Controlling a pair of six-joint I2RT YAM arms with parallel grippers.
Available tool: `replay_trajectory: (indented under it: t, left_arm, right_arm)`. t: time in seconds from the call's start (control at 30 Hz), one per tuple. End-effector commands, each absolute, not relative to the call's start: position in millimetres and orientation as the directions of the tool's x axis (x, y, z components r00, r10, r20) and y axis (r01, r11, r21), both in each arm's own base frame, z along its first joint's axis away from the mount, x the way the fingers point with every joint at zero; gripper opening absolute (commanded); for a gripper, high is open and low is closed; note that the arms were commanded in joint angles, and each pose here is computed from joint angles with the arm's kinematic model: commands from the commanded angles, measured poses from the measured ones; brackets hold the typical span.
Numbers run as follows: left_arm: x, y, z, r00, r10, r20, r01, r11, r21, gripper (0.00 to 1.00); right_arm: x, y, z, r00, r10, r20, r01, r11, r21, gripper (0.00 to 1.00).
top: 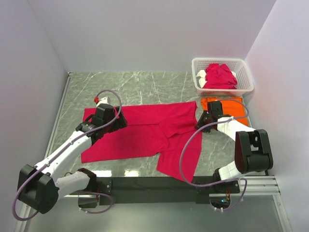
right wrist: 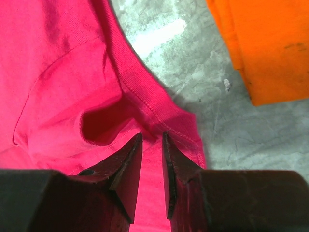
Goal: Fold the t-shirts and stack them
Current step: Fold the tshirt
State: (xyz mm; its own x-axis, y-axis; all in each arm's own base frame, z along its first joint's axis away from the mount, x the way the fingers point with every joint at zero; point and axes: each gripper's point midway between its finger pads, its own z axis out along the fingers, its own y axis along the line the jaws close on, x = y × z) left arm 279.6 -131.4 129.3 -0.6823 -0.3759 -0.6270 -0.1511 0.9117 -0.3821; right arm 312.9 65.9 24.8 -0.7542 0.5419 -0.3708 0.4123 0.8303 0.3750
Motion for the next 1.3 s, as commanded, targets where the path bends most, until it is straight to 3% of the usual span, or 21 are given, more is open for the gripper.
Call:
replay_trajectory:
  t: [0.0, 0.5, 0.8, 1.07, 1.27]
  left_arm:
    - [288.2, -122.0, 145.4, -0.629, -0.380, -0.678, -0.164, 0.918, -0.362, 0.88]
    - [287.4, -122.8, 140.1, -0.637, -0.389, -0.665, -0.169, 0.913, -0.372, 0.88]
    - [287.0, -124.1, 140.9, -0.636, -0.391, -0.665, -0.163, 0.911, -0.379, 0.88]
    - [285.8, -125.8, 140.7, -0.640, -0.393, -0.660, -0.157, 0.908, -0.388, 0.88]
    - [285.9, -126.6, 142.4, -0.644, -0.389, -0.659, -0.153, 0.909, -0.387, 0.88]
  right_arm:
    - [322.6, 68.7, 28.2, -0.753, 0.530, -0.390, 0.379, 0.834, 0.401, 0.31]
    - [315.1, 72.0, 16.5, -0.786, 0.505, -0.356, 0.366, 0.845, 0.390, 0.31]
    - [316.1, 69.6, 27.0, -0.782, 0.496, -0.377, 0.356, 0.853, 0.383, 0.00]
    - [313.4, 63.7, 52.8, -0.757, 0.505, -0.414, 0.363, 0.853, 0.375, 0.00]
    - [294.0, 59.6, 50.9, -0.762, 0.531, -0.371, 0.417, 0.841, 0.346, 0.00]
